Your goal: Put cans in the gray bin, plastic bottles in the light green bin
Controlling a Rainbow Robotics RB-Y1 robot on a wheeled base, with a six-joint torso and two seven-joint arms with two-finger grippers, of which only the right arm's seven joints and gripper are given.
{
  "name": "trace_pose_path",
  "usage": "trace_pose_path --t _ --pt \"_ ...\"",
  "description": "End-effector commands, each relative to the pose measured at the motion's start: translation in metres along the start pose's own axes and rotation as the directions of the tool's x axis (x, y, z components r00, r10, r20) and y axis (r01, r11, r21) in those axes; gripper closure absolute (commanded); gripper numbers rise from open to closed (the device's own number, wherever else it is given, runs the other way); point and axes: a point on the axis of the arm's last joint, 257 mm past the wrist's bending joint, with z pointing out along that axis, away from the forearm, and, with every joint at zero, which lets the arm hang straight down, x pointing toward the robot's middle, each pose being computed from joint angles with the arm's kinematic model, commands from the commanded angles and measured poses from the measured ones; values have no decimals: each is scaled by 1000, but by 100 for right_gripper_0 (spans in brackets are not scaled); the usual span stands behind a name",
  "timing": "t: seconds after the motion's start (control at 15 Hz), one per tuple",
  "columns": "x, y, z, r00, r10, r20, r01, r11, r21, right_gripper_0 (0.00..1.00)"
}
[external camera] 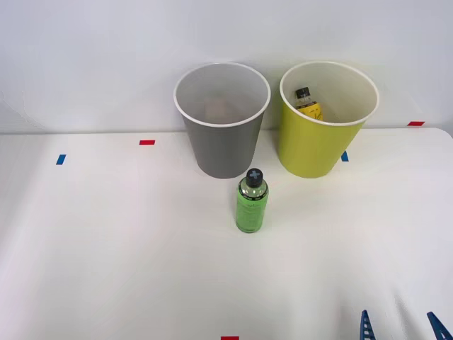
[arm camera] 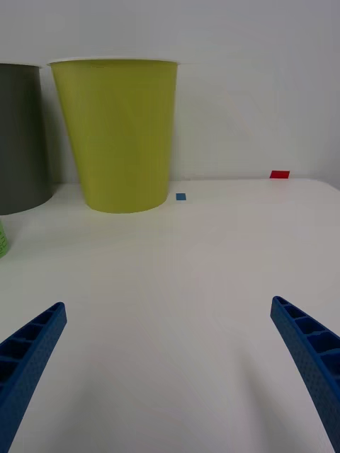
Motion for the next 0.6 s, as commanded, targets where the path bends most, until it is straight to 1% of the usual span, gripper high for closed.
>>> trace_pose_path --t 0.07,0.6 --pt "0 0 0 1000 0 0 0 1000 0 0" --pt "0 0 0 1000 0 0 0 1000 0 0"
